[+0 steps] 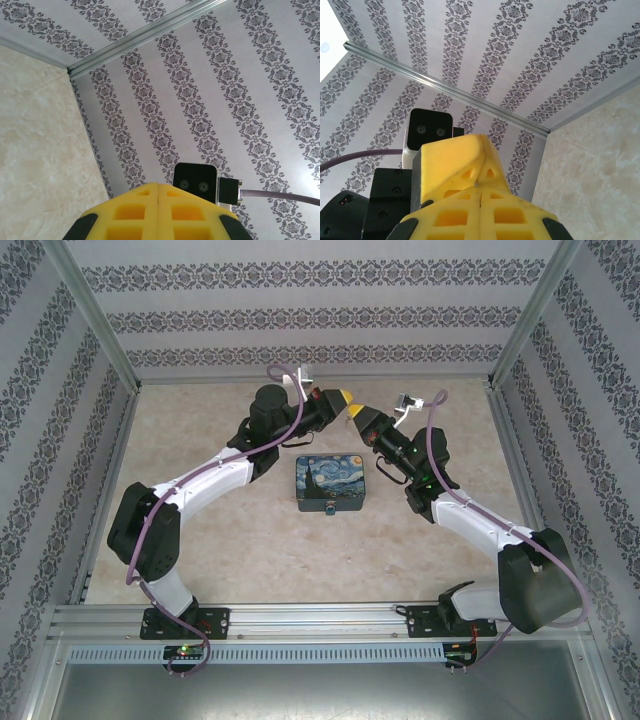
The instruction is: Unlock the padlock with the key
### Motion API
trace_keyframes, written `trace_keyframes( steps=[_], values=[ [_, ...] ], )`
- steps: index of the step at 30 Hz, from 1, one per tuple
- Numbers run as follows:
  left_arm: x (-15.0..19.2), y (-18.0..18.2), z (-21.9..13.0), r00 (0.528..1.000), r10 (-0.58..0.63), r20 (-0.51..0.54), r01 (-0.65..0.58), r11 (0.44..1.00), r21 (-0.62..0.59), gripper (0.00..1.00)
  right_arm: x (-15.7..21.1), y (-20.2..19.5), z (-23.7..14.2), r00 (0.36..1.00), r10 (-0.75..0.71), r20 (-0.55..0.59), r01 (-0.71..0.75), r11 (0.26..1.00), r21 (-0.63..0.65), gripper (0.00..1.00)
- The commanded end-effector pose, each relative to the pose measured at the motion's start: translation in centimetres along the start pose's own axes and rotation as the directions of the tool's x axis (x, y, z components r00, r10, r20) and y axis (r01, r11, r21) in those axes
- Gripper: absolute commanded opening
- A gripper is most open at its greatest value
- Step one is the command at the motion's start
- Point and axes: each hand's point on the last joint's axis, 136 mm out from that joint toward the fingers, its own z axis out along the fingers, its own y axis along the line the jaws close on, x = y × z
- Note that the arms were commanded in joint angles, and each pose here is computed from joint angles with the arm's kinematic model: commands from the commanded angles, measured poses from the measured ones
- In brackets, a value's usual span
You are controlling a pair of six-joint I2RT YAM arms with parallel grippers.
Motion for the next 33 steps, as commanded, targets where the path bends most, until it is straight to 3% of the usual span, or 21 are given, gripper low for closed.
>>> trace_keyframes(
  steps=[1,28,29,30,32,33],
  values=[
    [-0.4,-1.2,-0.8,0.999,0.014,0.031,-0.015,0.999,0.035,0.0,-0.8,0.9,-0.1,0.999,-0.011,0.039,0.012,0.999,-0.034,0.0],
    [-0.6,0.2,-2.0,0.995,-0.02,0.102,0.02,1.0,-0.004,0.0,-1.2,-0.7,-0.5,0.998,0.021,0.066,-0.021,1.0,-0.005,0.0],
    [-0.6,0.4,-2.0,0.995,-0.019,0.101,0.02,1.0,-0.014,0.06,-1.1,-0.6,-0.5,0.998,0.019,0.06,-0.019,1.0,-0.007,0.0],
    [-0.6,0.4,-2.0,0.995,-0.017,0.102,0.019,1.0,-0.018,0.19,-1.0,-0.5,-0.5,0.998,0.017,0.056,-0.017,1.0,-0.01,0.0],
    [-0.9,0.4,-2.3,0.994,-0.013,0.111,0.016,0.999,-0.03,0.58,-0.9,-0.6,-0.6,0.999,0.017,0.049,-0.016,1.0,-0.009,0.0],
    [-1.1,0.6,-2.4,0.994,-0.011,0.113,0.016,0.999,-0.041,0.68,-0.8,-0.7,-0.7,0.999,0.016,0.047,-0.016,1.0,-0.007,0.0]
  ],
)
